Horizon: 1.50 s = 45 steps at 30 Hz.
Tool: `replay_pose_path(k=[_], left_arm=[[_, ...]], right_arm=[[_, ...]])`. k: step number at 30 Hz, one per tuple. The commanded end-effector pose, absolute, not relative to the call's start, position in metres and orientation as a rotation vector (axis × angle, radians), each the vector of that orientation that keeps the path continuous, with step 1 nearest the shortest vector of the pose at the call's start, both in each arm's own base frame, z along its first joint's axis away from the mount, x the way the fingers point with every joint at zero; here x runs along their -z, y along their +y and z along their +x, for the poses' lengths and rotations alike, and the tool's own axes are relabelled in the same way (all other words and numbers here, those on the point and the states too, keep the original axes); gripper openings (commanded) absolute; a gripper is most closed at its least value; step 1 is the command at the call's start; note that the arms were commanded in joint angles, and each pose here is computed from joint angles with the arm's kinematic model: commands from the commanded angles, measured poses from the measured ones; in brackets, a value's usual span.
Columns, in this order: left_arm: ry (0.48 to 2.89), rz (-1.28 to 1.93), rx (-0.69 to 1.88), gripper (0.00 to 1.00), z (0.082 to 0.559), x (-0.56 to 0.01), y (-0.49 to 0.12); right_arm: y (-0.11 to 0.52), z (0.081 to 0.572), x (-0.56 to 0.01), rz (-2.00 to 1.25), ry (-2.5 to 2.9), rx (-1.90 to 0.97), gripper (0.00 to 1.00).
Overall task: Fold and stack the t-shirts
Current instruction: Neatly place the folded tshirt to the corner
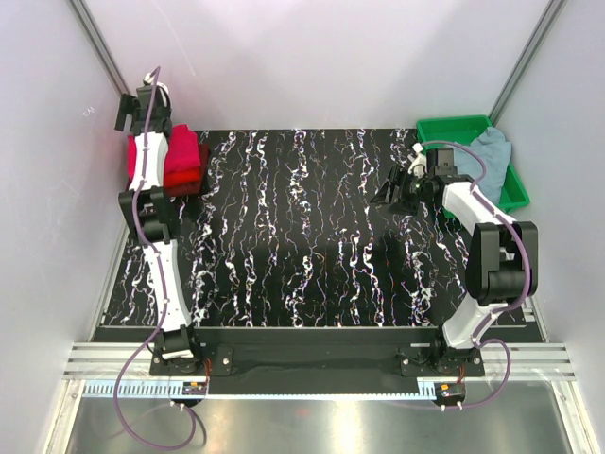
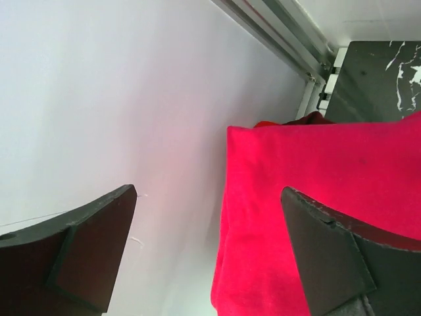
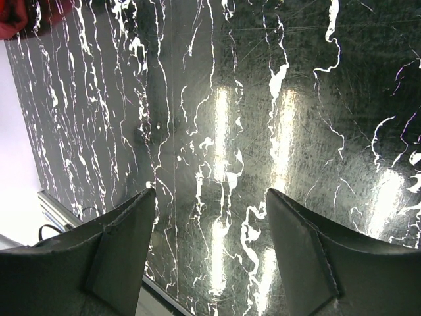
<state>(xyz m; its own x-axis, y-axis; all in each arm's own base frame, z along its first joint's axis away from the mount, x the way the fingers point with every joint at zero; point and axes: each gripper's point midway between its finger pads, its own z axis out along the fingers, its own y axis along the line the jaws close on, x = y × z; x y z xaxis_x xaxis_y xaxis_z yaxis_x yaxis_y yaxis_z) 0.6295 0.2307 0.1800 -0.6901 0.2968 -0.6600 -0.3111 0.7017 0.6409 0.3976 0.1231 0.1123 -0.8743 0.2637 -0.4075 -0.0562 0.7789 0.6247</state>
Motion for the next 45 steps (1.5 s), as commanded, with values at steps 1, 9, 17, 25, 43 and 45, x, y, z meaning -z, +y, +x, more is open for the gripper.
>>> replay_pose_path(k=[1,9,17,25,43,45], left_arm=[[2.024,-0.093,-0.954,0.99,0.629,-0.226,0.216],[2.01,-0.019,-0.271,0.99,0.602,-0.302,0.063],[2.128,0.119,0.293,0.99,0.531,-0.297,-0.07],[2.298,0.268,0.503,0.89,0.453,-0.24,-0.139],[2.192,0.028,0.096,0.99,0.412,-0.272,-0.091],[2.196,0.015,0.114,0.99,0.411,-0.269,-0.092]], right_arm=[[0.118,0.401,-0.138,0.116,2.409,-0.862,0.76],[0.105,0.403,-0.147,0.11,2.378,-0.758,0.76],[0.027,0.441,-0.183,0.238,2.269,-0.431,0.77],[-0.045,0.457,-0.239,0.345,2.11,-0.235,0.79],[-0.093,0.385,-0.272,0.392,2.064,0.113,1.0],[-0.09,0.38,-0.279,0.393,2.038,0.1,1.0]])
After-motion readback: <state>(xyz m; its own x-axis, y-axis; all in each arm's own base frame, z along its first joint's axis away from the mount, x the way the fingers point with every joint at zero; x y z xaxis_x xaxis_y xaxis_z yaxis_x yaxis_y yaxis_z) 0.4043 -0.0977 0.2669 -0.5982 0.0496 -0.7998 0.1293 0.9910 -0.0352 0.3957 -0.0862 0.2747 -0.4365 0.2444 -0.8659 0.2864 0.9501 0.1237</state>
